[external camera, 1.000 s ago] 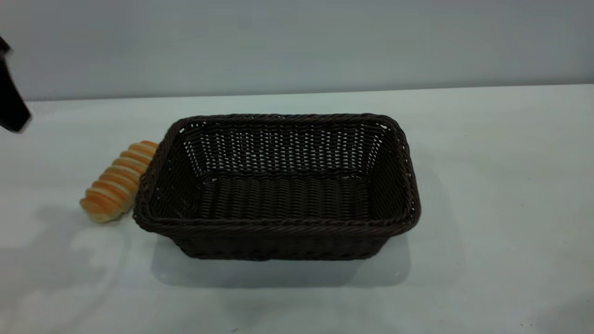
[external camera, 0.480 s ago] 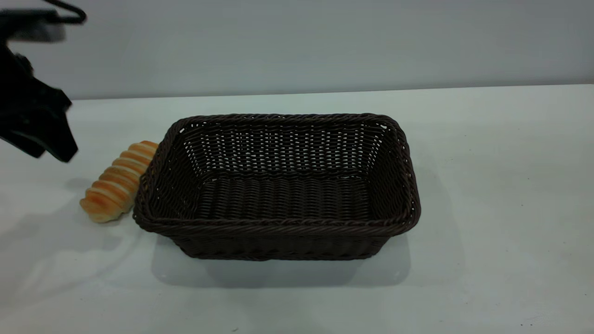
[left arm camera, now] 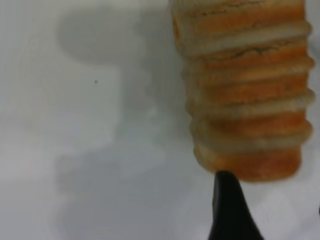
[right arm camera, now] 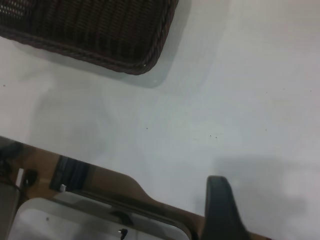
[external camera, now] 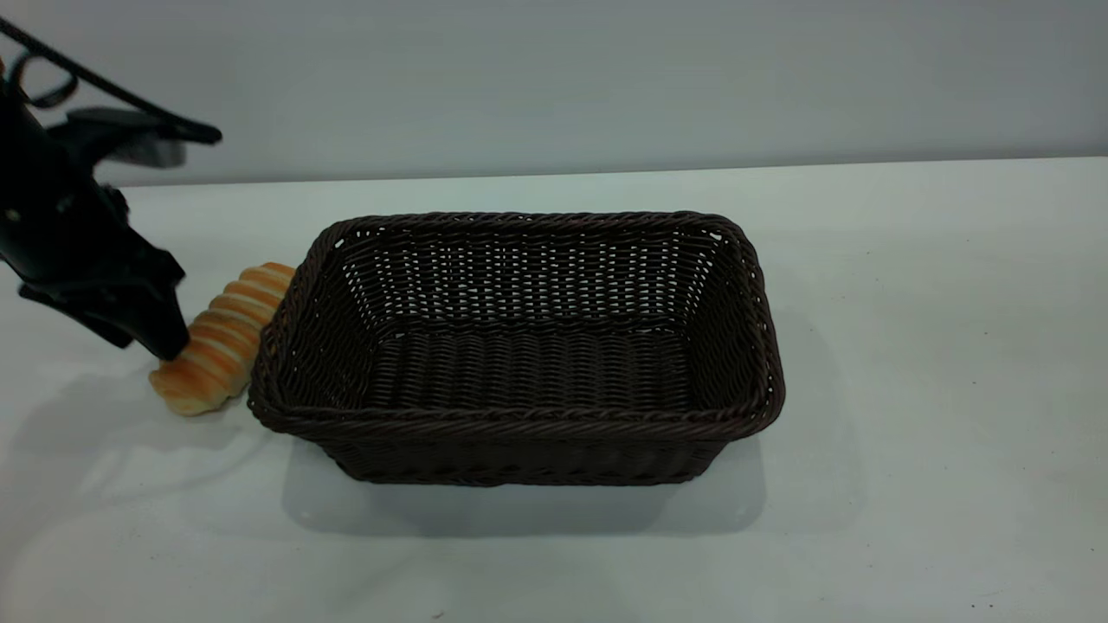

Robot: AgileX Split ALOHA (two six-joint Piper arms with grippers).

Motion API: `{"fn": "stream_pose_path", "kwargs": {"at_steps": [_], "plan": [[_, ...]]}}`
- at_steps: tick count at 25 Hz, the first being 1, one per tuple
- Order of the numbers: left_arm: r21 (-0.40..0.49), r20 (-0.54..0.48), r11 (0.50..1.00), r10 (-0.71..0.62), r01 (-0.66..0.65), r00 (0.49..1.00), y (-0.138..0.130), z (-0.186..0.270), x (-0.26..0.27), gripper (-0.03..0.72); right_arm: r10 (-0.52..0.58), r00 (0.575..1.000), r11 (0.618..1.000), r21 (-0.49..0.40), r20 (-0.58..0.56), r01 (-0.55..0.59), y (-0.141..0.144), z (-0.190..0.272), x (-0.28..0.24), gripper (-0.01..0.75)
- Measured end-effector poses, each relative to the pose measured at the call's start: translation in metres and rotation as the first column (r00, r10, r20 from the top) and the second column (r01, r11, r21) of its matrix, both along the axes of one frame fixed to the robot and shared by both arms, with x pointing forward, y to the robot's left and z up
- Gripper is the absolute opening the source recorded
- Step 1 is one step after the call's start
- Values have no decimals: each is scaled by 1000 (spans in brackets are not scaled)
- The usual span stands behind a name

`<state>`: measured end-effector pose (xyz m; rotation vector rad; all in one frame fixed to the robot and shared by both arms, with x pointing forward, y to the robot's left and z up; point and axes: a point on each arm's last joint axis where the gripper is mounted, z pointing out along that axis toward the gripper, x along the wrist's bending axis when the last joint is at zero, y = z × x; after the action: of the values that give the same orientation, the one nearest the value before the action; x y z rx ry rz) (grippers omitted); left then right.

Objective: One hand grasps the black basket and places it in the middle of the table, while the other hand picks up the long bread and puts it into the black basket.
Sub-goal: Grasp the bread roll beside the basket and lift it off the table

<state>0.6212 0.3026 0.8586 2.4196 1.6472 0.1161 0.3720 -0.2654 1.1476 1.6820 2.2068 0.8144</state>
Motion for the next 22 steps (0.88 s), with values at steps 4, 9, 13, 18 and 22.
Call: {"fn": "stream_pose_path", "kwargs": {"at_steps": [4, 9, 13, 18, 22], "plan": [[-25, -6, 999, -25, 25, 1000, -3, -22, 2, 452, 0, 1000, 1000, 0, 0, 0, 0, 0, 0, 510], [-62, -2, 997, -46, 46, 999, -6, -36, 5, 414, -5, 1000, 1000, 3, -2, 5, 0, 0, 0, 510], [-65, -3, 997, -36, 36, 999, -5, -37, 5, 267, -6, 1000, 1000, 4, -2, 6, 0, 0, 0, 510], [-63, -4, 997, 38, -38, 999, -4, -28, 6, 63, -10, 1000, 1000, 6, -3, 10, 0, 0, 0, 510], [-19, 67, 992, 128, -128, 989, 2, 15, 9, 56, -12, 1000, 1000, 7, -4, 12, 0, 0, 0, 510]]}}
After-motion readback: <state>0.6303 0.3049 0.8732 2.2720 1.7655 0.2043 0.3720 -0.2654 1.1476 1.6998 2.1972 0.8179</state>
